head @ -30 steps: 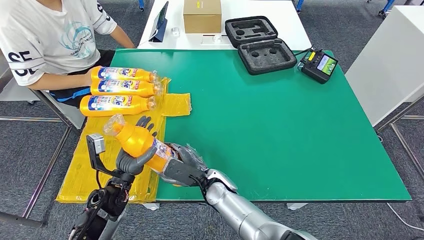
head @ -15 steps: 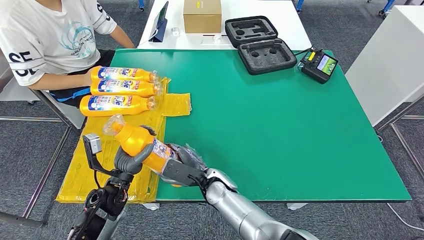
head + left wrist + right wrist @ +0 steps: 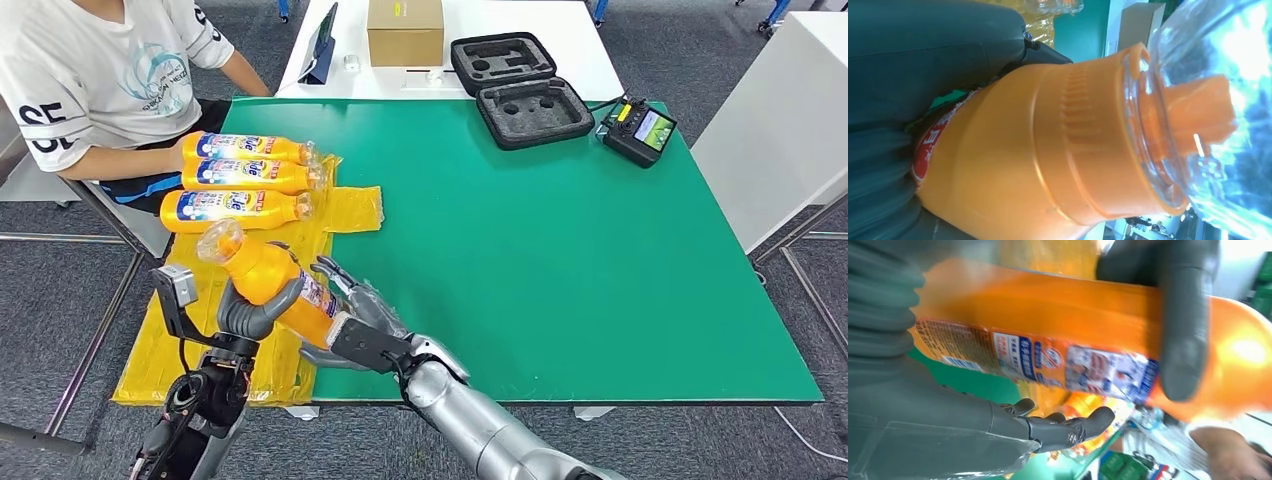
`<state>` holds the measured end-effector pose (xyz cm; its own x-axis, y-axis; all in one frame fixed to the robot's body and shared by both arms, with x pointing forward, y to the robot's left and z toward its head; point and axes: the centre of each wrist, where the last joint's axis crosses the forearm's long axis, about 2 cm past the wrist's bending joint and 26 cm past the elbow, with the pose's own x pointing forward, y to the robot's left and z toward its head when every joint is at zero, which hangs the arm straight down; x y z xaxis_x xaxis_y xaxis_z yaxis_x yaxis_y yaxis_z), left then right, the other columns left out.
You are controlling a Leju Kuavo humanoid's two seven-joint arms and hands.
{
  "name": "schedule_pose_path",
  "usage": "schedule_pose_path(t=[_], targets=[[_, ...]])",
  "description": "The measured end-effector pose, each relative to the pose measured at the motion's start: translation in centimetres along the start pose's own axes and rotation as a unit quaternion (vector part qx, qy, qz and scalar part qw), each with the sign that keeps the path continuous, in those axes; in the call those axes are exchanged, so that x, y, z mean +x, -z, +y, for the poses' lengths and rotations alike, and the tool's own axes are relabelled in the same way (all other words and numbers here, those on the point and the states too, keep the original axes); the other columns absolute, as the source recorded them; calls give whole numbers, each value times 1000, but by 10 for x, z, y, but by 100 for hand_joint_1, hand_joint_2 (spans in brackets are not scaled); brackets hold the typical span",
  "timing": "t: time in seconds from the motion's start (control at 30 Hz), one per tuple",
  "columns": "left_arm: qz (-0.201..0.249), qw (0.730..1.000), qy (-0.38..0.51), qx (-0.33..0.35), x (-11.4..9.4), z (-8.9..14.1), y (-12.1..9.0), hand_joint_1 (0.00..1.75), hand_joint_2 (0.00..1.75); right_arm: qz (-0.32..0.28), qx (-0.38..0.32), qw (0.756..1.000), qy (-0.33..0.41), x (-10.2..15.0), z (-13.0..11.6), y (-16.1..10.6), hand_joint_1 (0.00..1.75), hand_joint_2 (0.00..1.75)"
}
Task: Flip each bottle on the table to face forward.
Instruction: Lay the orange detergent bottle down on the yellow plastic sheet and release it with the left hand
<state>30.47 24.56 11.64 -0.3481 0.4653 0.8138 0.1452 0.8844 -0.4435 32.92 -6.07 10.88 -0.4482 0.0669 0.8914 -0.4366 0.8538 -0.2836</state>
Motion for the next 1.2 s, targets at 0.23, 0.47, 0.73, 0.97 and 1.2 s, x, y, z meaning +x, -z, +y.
schedule_pose_path(t=[0.23, 0.47, 0.73, 0.97, 1.2], targets=[[-54, 993, 94, 39, 6, 11, -4, 175, 175, -90, -143, 983, 77, 31, -14, 4, 0, 0], [-164, 918, 354, 68, 23, 28, -5, 175, 175, -162, -299, 939, 54, 73, -36, 6, 0, 0], [-260, 752, 605, 1, 40, 35, 10, 175, 175, -198, -304, 931, 33, 88, -40, 2, 0, 175], [-202, 608, 762, -93, 39, 35, 24, 175, 175, -208, -273, 938, 42, 91, -33, 2, 0, 175], [-125, 579, 784, -184, 22, 35, 28, 175, 175, -213, -252, 943, 54, 91, -33, 3, 0, 175]])
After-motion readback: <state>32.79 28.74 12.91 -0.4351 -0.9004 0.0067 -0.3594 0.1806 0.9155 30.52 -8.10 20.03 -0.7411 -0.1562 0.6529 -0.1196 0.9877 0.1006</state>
